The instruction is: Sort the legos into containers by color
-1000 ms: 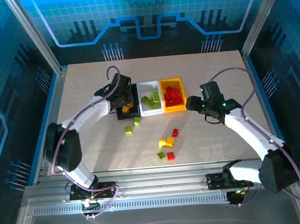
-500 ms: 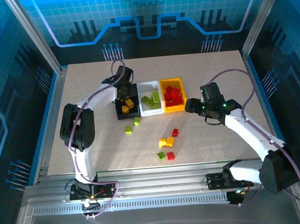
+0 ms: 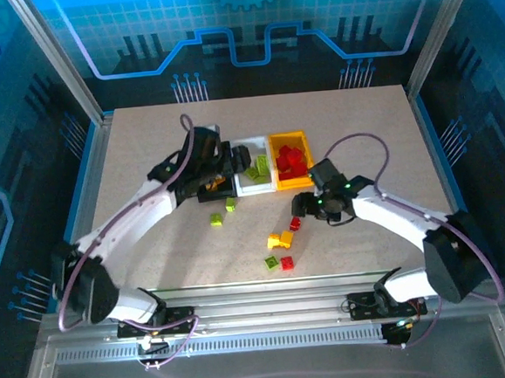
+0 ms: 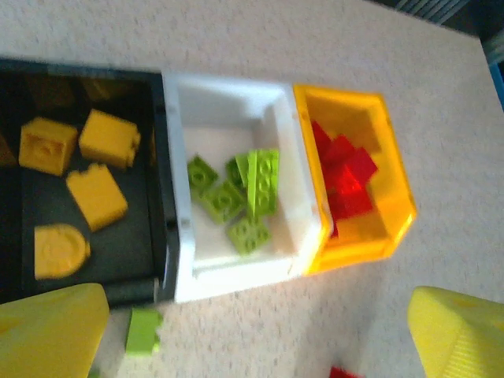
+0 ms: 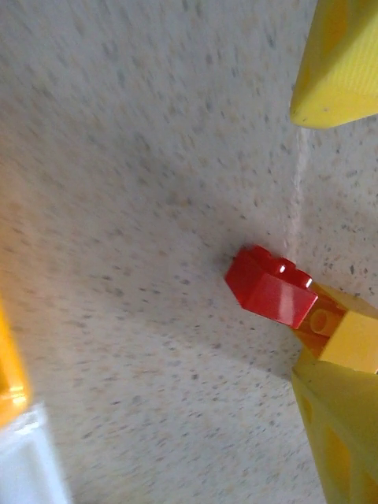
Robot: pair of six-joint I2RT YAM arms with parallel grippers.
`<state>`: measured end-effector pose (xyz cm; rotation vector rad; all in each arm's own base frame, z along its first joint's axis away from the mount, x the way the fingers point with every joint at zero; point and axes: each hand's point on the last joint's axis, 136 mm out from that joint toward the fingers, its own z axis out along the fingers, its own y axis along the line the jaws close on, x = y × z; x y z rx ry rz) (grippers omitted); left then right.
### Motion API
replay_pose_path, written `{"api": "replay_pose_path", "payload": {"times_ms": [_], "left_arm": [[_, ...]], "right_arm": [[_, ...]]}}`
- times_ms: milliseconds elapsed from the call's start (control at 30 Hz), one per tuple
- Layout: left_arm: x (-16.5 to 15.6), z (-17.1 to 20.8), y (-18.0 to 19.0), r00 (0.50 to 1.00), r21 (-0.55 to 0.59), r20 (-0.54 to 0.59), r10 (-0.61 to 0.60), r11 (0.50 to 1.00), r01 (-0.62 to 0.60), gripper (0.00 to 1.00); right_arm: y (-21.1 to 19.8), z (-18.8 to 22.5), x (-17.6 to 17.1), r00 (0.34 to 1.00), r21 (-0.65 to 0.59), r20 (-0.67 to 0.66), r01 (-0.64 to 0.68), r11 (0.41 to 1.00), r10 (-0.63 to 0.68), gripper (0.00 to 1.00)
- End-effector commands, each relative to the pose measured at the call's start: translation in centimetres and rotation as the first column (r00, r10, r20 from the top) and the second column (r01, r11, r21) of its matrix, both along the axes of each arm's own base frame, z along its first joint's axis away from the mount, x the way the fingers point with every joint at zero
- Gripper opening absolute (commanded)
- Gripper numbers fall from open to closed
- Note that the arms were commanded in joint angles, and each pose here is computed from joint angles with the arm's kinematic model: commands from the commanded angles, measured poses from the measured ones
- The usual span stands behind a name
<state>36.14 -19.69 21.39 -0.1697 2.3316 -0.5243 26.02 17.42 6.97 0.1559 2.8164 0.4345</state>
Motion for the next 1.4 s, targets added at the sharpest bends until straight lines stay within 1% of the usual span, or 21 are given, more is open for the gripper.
{"api": "replay_pose_path", "payload": {"times_ms": [0,133,233,333,400,433,600,733,833,933,1067,1200,1300,1367], "left_arm": [[-3.0,-3.2,0.4,0.997,-0.017,-0.072,0.003,1.0,-0.005,0.99],[-6.0,-5.8,1.5,0.993,-0.027,-0.115,0.017,0.999,-0.02,0.99],[-7.5,-7.4,2.3,0.989,-0.035,-0.145,0.031,0.999,-0.036,0.99],[-8.4,-8.7,2.9,0.984,-0.027,-0.172,0.045,0.998,-0.051,0.99],[-8.7,-9.2,3.2,0.982,-0.02,-0.183,0.052,0.998,-0.056,0.99],[-8.8,-9.3,3.4,0.981,-0.016,-0.186,0.054,0.998,-0.059,0.99],[-9.0,-9.7,3.6,0.981,-0.007,-0.184,0.063,0.998,-0.065,0.99],[-8.9,-9.8,3.7,0.981,-0.003,-0.184,0.067,0.998,-0.069,0.99],[-8.8,-9.8,3.7,0.981,-0.005,-0.182,0.067,0.998,-0.069,0.99],[-8.8,-9.9,3.5,0.981,-0.005,-0.186,0.059,0.998,-0.061,0.99],[-8.9,-10.3,3.2,0.979,-0.006,-0.201,0.04,0.999,-0.042,0.99],[-9.1,-10.7,2.6,0.977,-0.021,-0.214,0.006,1.0,-0.011,0.99],[-9.3,-11.1,2.2,0.973,-0.028,-0.231,-0.011,1.0,0.004,0.99],[-9.4,-11.3,2.0,0.97,-0.034,-0.241,-0.021,0.999,0.014,0.99]], "right_arm": [[2.3,0.0,0.6,1.0,-0.008,-0.003,-0.021,1.0,0.021,0.79],[2.7,-1.6,0.7,1.0,-0.08,-0.026,0.002,0.997,-0.004,0.78],[3.0,-2.6,0.9,0.999,-0.122,-0.037,0.001,0.993,-0.006,0.74],[3.2,-3.5,0.9,0.998,-0.155,-0.056,-0.002,0.988,-0.007,0.64],[2.9,-3.8,0.8,0.998,-0.174,-0.064,0.001,0.985,-0.012,0.54],[2.8,-3.9,0.7,0.998,-0.176,-0.067,0.001,0.984,-0.013,0.51],[2.1,-4.8,-0.1,0.995,-0.199,-0.094,-0.006,0.98,-0.013,0.4],[1.2,-4.6,-0.3,0.996,-0.204,-0.086,0.009,0.979,-0.027,0.31],[0.3,-3.7,0.0,0.997,-0.196,-0.061,0.027,0.98,-0.04,0.25],[-0.8,-1.8,0.8,0.999,-0.181,-0.011,0.047,0.982,-0.049,0.2],[-2.0,2.3,2.7,0.995,-0.143,0.094,0.059,0.988,-0.046,0.18],[-2.1,6.2,6.0,0.98,-0.118,0.193,0.06,0.991,-0.037,0.19],[-1.6,7.4,9.1,0.972,-0.112,0.233,0.064,0.992,-0.036,0.2],[-1.3,7.4,11.4,0.969,-0.13,0.243,0.072,0.989,-0.039,0.2]]}}
